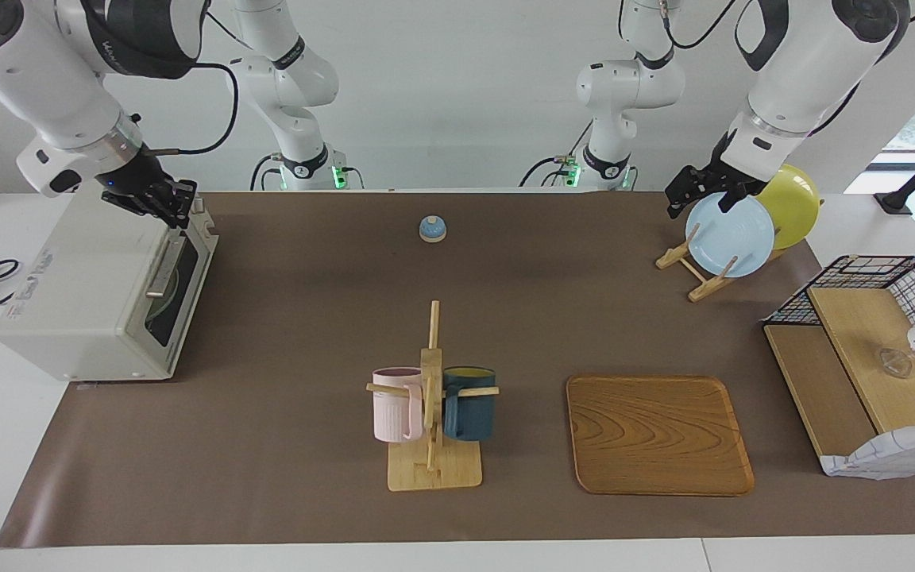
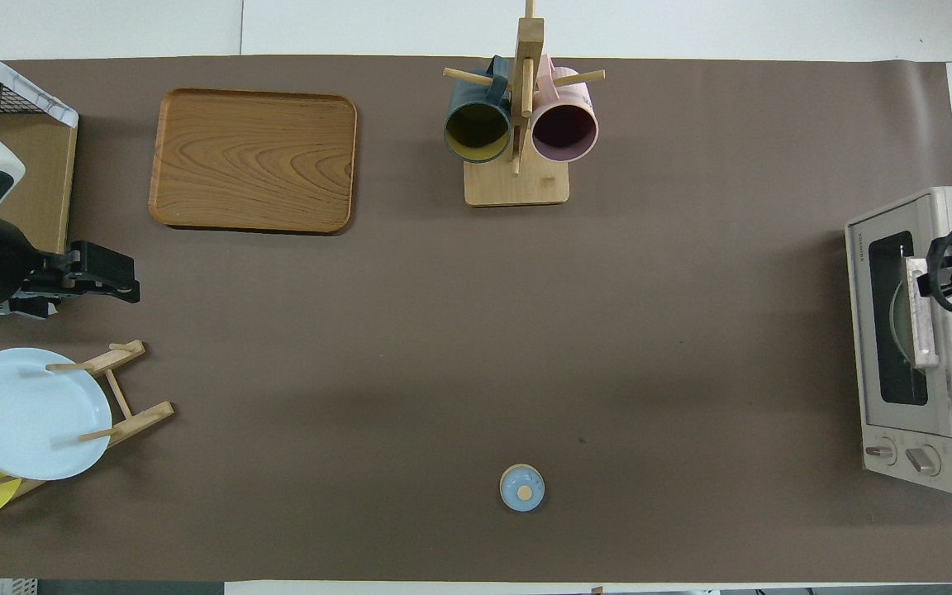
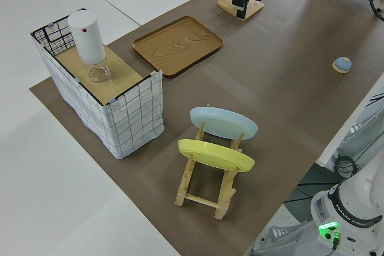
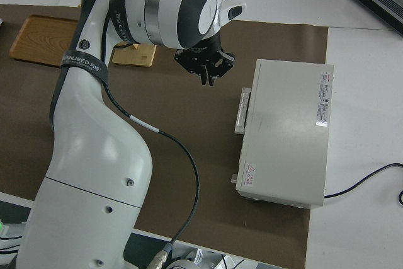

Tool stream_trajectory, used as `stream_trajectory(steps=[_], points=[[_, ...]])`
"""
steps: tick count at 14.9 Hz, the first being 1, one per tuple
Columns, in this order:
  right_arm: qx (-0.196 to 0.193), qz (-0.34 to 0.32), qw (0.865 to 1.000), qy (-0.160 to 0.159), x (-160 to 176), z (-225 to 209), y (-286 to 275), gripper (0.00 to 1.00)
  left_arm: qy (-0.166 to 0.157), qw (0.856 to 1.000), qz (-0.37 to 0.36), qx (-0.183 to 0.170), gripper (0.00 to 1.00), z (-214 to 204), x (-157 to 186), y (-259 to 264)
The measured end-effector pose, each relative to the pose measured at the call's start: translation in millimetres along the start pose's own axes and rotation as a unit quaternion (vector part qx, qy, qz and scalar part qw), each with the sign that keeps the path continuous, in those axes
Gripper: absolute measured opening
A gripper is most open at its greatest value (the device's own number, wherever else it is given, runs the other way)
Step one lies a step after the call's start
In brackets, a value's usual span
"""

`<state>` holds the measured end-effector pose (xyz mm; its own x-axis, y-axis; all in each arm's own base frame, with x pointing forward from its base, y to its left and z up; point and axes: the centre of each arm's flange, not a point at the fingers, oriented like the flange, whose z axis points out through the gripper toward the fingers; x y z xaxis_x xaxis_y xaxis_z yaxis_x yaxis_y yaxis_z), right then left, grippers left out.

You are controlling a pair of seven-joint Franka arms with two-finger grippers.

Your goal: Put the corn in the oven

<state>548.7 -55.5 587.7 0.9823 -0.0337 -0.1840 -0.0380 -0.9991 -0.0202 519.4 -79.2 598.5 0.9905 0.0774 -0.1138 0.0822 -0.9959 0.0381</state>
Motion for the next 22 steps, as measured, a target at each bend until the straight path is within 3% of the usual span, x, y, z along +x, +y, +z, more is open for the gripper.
stream_trajectory(steps=[7, 11, 14, 22], points=[[0.001, -0.003, 1.0, 0.0, 0, -1, -4, 0.97, 0.0, 1.0, 0.0, 0.0, 1.0, 0, 0, 0], [-0.001, -0.02, 1.0, -0.004, -15, -6, -23, 1.0, 0.0, 1.0, 0.0, 0.0, 1.0, 0, 0, 0], [-0.004, -0.028, 1.0, 0.014, -26, -17, -41, 1.0, 0.0, 1.0, 0.0, 0.0, 1.0, 0, 0, 0], [-0.002, 0.003, 1.0, 0.022, -25, -16, -31, 1.0, 0.003, 1.0, 0.0, -0.001, 1.0, 0, 1, 0]])
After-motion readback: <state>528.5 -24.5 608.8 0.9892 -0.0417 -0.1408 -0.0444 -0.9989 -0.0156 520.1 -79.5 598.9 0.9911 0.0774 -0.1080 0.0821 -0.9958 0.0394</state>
